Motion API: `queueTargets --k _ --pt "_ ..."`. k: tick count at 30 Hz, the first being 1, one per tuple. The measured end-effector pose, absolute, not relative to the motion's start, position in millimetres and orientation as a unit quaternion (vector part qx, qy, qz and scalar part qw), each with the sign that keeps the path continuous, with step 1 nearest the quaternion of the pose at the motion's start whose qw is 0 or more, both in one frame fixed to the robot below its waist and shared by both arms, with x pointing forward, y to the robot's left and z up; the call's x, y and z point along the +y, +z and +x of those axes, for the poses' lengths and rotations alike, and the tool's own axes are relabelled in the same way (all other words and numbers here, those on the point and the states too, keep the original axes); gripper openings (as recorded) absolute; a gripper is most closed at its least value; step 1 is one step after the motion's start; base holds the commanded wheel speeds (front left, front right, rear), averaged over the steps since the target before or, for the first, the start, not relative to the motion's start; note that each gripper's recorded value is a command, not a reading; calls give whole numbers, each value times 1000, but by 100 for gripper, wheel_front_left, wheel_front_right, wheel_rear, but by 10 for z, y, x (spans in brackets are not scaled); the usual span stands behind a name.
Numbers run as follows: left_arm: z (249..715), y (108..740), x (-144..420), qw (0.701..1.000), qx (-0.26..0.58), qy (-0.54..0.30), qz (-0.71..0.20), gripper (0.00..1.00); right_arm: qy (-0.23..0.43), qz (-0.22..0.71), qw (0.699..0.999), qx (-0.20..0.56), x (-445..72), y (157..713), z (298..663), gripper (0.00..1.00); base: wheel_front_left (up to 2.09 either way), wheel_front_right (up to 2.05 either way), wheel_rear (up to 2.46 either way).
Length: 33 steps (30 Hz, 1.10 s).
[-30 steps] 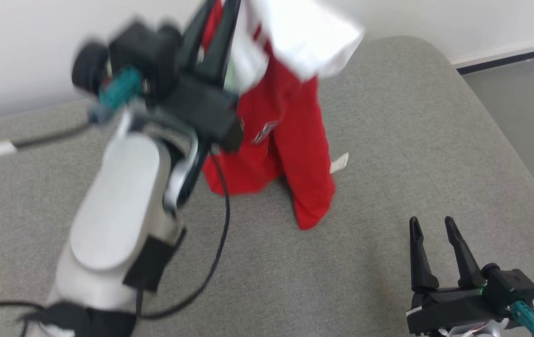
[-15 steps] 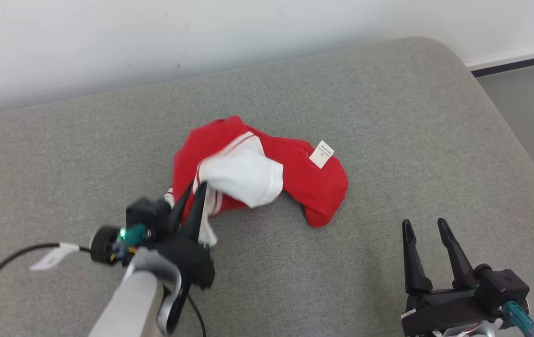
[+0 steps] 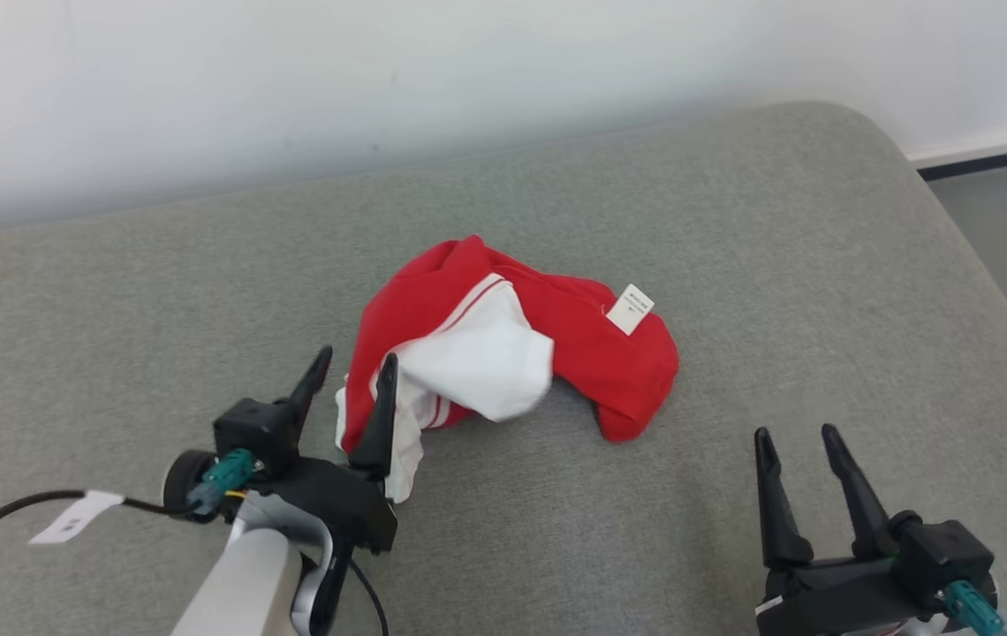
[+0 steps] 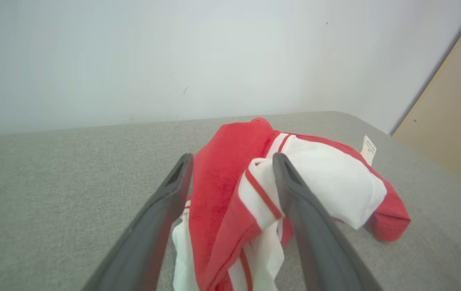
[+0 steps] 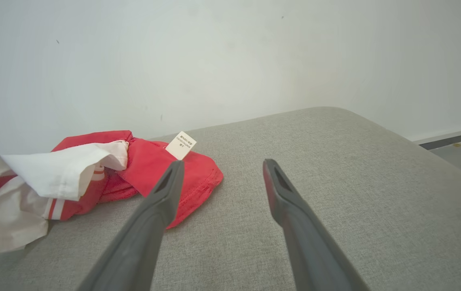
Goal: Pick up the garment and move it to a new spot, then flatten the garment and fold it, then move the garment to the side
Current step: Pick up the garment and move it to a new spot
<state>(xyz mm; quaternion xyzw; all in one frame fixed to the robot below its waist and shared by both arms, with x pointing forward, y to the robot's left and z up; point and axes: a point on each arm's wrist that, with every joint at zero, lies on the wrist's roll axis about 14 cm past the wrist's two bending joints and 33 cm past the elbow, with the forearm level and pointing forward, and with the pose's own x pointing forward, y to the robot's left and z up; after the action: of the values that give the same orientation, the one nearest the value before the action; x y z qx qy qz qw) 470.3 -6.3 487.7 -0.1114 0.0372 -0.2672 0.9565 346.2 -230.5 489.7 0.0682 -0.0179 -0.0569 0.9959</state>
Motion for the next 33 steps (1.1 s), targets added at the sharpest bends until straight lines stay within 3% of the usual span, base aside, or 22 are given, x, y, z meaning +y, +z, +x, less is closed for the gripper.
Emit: queueTargets --k 12,33 --pt "4595 5432 643 976 -72 -182 -100 100 -32 62 996 -55 -2184 5133 3573 100 0 0 0" --pt "3992 5382 1349 991 -89 -89 -55 100 -4 65 996 -64 -2010 5187 3585 100 0 0 0"
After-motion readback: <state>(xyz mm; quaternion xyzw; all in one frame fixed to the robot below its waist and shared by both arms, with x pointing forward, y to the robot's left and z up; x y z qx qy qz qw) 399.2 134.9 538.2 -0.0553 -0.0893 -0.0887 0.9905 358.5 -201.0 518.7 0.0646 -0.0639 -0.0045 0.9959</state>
